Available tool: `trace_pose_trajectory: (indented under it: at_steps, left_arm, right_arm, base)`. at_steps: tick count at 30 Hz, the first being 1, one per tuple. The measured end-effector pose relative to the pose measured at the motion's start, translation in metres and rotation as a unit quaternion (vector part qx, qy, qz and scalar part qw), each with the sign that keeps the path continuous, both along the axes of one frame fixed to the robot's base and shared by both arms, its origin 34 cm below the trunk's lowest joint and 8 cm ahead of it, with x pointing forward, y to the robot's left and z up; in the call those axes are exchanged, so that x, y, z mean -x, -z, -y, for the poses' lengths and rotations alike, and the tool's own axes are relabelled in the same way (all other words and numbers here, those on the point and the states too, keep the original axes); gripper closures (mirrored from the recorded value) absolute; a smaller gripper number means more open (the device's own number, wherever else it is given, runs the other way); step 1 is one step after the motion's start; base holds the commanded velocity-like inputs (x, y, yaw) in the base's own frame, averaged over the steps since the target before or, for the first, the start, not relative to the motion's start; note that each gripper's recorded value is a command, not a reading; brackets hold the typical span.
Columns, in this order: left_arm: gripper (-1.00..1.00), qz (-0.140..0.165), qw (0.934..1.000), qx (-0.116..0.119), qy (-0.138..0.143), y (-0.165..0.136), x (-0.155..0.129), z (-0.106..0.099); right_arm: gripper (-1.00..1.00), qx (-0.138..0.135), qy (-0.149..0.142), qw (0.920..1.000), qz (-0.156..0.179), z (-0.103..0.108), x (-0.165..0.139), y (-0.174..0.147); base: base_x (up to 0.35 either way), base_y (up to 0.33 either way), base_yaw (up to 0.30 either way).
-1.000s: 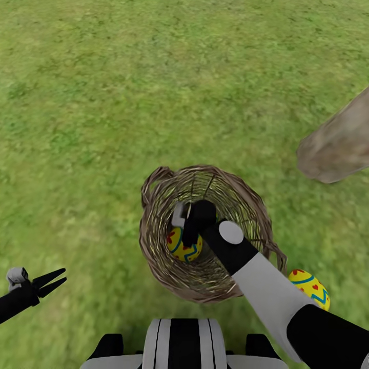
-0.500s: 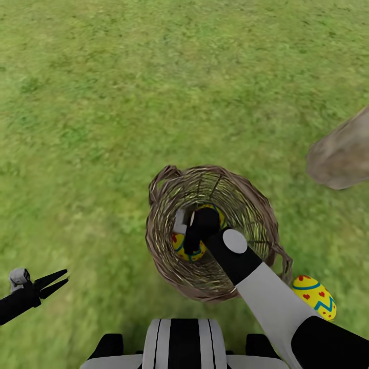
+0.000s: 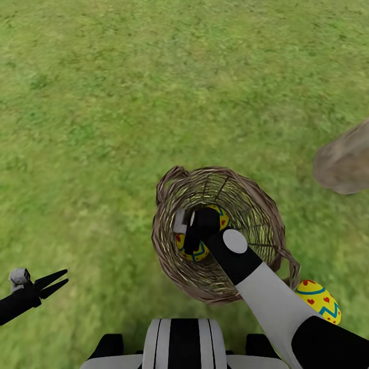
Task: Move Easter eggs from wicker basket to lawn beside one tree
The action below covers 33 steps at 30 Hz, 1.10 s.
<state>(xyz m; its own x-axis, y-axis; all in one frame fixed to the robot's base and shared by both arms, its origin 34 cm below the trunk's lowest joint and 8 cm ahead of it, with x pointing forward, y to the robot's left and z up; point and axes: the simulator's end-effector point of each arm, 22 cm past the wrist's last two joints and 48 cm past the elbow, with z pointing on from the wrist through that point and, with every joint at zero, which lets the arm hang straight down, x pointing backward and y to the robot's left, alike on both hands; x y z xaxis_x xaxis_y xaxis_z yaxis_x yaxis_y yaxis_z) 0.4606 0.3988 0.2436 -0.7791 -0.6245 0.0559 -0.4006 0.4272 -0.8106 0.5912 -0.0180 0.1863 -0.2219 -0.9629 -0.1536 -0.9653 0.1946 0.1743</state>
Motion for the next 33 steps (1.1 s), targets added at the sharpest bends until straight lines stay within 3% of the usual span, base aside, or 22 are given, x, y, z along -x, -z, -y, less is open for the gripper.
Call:
trace_pose_trajectory:
  at_steps: [9, 22, 29, 33]
  left_arm:
    - [-1.00, 0.002, 1.0000, 0.002, -0.001, -0.001, 0.000, 0.001]
    - [-1.00, -0.022, 0.9997, 0.002, -0.001, 0.019, 0.013, 0.001]
    - [-1.00, -0.026, 0.9997, 0.002, 0.001, 0.019, 0.018, 0.002]
    - [-1.00, -0.027, 0.9996, 0.002, 0.001, 0.019, 0.019, 0.002]
  right_arm:
    - [-1.00, 0.000, 0.000, 1.0000, 0.000, 0.000, 0.000, 0.000]
    - [-1.00, 0.001, 0.001, 0.9998, -0.019, 0.001, 0.013, 0.026]
    - [-1.00, 0.028, 0.015, 0.9987, -0.039, 0.028, 0.016, 0.037]
    - [-1.00, 0.030, 0.022, 0.9987, -0.036, 0.036, 0.019, 0.036]
  base:
    - [0.000, 0.000, 0.000]
    - [0.000, 0.000, 0.000]
    - [0.000, 0.000, 0.000]
    - [0.000, 0.000, 0.000]
